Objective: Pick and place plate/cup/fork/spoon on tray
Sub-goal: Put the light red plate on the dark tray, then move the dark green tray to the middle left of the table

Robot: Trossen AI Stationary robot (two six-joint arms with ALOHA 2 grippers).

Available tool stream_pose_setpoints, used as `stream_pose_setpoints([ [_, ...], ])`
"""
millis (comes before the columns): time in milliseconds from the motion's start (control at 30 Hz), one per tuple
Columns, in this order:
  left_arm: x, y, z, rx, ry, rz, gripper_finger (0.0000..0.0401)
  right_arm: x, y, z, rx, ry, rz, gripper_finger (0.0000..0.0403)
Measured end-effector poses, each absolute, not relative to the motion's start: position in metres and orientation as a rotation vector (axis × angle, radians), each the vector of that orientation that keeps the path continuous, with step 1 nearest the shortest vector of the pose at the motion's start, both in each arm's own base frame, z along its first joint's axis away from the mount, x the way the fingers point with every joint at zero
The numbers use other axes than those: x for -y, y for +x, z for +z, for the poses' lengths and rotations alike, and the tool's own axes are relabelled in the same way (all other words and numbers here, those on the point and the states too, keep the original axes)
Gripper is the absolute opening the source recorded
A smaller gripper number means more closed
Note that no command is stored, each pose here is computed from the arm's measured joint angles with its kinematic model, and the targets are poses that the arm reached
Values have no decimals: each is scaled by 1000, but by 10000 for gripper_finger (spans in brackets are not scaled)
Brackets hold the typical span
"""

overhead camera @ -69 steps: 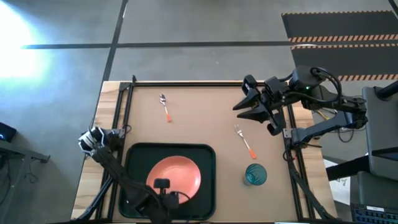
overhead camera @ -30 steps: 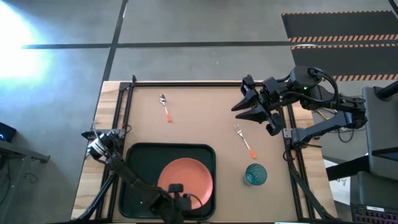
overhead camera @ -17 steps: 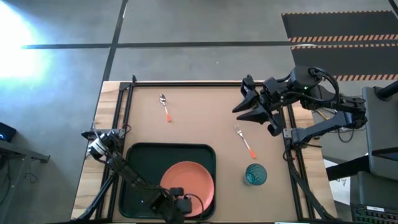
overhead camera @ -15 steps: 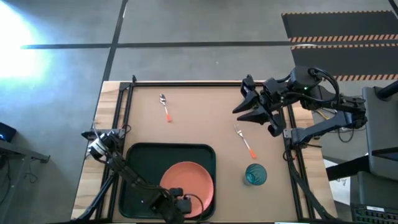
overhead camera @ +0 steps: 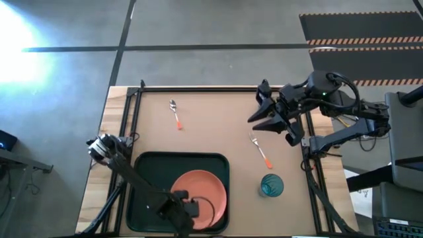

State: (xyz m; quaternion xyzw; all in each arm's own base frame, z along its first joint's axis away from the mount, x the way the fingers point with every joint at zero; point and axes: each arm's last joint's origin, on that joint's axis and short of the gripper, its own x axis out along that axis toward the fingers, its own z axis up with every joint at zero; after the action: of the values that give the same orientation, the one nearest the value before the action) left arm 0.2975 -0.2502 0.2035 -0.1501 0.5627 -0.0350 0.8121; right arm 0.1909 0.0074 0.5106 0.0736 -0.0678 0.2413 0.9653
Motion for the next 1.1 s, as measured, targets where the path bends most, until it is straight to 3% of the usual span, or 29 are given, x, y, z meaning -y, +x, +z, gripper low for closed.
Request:
stream_pose_setpoints([
  [233,190,286,259,-1106,-266,164,148,-8,191,497,-6,162,498,107],
  [667,107,212,373,-486,-191,567,148,-6,255,439,-379,209,463,100],
  [967,81,173,389,-430,-194,594,148,-6,310,384,-620,266,450,16],
  [1100,76,165,381,-445,-173,602,148,-11,335,353,-739,312,448,9],
])
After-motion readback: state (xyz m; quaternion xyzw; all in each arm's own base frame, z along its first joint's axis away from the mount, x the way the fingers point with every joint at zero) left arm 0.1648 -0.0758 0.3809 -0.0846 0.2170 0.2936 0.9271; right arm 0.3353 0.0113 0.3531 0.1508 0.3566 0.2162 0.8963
